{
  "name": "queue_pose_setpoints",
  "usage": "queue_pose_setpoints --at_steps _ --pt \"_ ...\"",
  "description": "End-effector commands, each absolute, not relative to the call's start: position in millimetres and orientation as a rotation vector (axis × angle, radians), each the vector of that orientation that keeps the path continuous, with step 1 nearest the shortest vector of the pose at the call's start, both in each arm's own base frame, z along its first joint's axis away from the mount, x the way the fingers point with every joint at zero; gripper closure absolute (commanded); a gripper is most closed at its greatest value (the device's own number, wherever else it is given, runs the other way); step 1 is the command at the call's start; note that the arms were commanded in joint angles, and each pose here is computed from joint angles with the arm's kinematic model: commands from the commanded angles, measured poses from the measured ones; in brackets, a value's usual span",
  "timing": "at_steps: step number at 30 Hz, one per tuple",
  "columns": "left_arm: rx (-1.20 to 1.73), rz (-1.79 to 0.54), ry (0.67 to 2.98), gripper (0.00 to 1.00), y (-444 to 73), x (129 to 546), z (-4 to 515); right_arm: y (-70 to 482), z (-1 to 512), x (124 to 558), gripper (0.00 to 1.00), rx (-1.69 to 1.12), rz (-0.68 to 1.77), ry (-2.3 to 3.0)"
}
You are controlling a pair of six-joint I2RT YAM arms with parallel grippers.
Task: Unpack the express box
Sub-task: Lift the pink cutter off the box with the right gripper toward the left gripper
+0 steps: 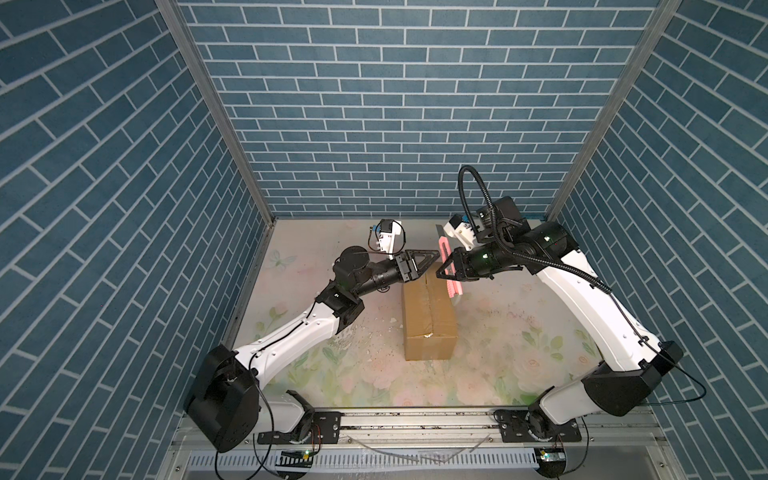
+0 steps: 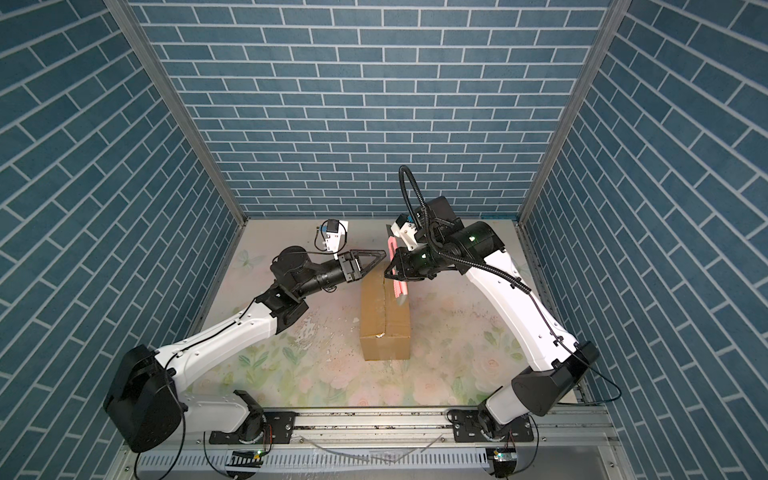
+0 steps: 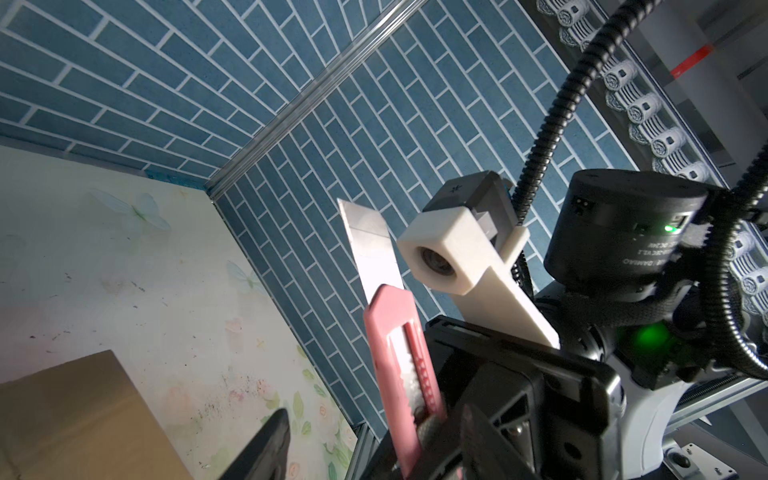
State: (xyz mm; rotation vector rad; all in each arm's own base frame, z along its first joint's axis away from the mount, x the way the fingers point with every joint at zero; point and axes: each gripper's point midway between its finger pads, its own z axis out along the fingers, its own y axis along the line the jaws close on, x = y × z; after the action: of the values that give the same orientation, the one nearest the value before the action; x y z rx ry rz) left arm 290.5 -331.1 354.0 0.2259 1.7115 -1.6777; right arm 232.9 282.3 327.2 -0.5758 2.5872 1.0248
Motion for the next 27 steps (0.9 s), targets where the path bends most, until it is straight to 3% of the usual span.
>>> queue_pose_setpoints --at_steps 1,8,14,27 --pt "0.269 -1.724 1.611 0.36 -335 294 379 291 325 233 1.0 -0.675 1.074 2.547" --pt "0.269 -1.77 1.557 0.41 -345 306 387 296 327 232 1.0 -0.701 1.111 2.529" --pt "0.261 -1.797 1.54 0.51 -349 311 385 298 326 233 1.0 -0.706 1.117 2.524" --pt "0.191 -1.867 1.506 0.93 -344 321 378 302 326 242 1.0 -0.673 1.169 2.493"
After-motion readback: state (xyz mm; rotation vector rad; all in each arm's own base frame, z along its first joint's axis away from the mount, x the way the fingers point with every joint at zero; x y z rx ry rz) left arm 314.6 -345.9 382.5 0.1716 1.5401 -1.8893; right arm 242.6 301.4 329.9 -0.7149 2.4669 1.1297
